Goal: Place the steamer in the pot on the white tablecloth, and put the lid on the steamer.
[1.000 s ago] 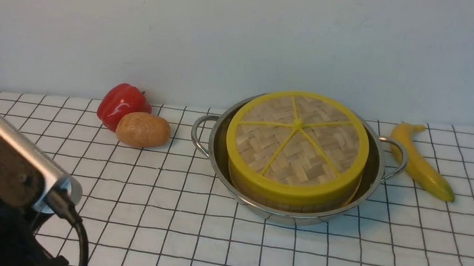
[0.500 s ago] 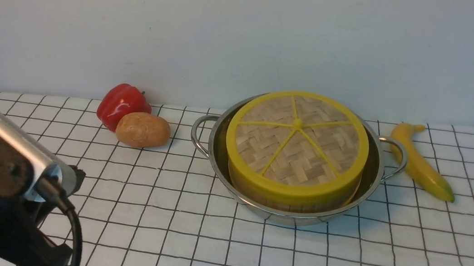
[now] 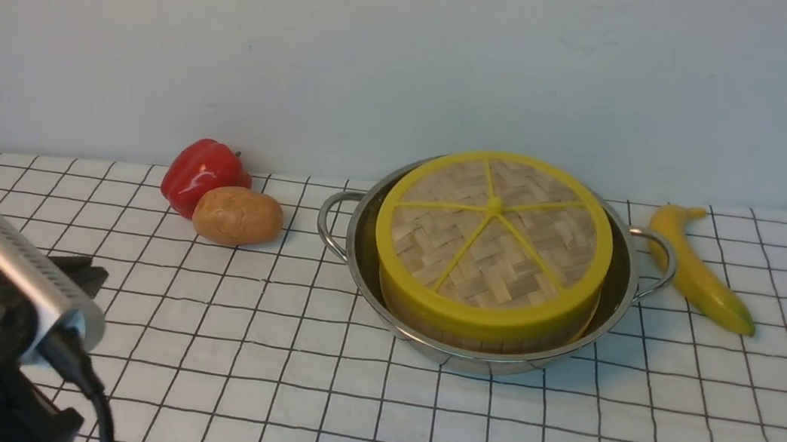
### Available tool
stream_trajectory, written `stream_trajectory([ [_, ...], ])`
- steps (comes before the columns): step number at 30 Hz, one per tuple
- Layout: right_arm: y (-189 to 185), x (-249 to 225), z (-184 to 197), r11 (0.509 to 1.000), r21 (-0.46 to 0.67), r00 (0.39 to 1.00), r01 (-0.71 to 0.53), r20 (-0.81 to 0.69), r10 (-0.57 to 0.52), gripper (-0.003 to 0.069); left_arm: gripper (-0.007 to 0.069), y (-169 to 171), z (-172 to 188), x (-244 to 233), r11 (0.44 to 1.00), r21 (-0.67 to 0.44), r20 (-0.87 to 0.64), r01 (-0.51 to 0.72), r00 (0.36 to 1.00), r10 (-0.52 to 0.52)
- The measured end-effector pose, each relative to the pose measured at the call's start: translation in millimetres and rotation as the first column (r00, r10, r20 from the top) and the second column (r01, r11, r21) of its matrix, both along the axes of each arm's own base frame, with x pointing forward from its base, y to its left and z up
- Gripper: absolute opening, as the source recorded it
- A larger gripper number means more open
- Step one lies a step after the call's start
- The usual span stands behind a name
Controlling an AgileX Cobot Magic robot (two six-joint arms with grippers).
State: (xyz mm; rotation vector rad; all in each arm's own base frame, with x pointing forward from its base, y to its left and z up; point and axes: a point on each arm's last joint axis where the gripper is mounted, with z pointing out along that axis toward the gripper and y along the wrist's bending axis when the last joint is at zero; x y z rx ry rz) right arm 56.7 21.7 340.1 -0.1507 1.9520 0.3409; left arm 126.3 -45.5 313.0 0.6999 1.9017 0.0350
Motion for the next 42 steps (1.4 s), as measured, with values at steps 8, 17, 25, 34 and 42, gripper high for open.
stream_trajectory([
  [8, 0, 0, 0, 1.000, 0.000, 1.000, 0.000, 0.001, 0.000, 0.0088, 0.0064, 34, 25, -38, 0.983, -0.030, 0.225, -0.180, 0.957, 0.182],
  [17, 0, 0, 0, 1.000, 0.000, 1.000, 0.000, 0.001, 0.000, 0.0120, 0.0085, 50, 30, -76, 0.926, -0.172, 0.336, -0.337, 0.863, 0.377],
  [25, 0, 0, 0, 1.000, 0.000, 1.000, 0.000, 0.001, 0.000, 0.0141, 0.0096, 52, -60, -77, 0.878, -0.217, 0.180, -0.426, 0.867, 0.465],
  [34, 0, 0, 0, 1.000, 0.002, 1.000, -0.001, -0.001, 0.001, 0.0165, 0.0116, 51, -126, -71, 0.874, -0.263, 0.182, -0.408, 0.869, 0.461],
  [42, 0, 0, -1, 1.000, 0.002, 1.000, -0.001, -0.002, 0.001, 0.0185, 0.0117, 50, -124, -71, 0.875, -0.277, 0.208, -0.397, 0.864, 0.458],
])
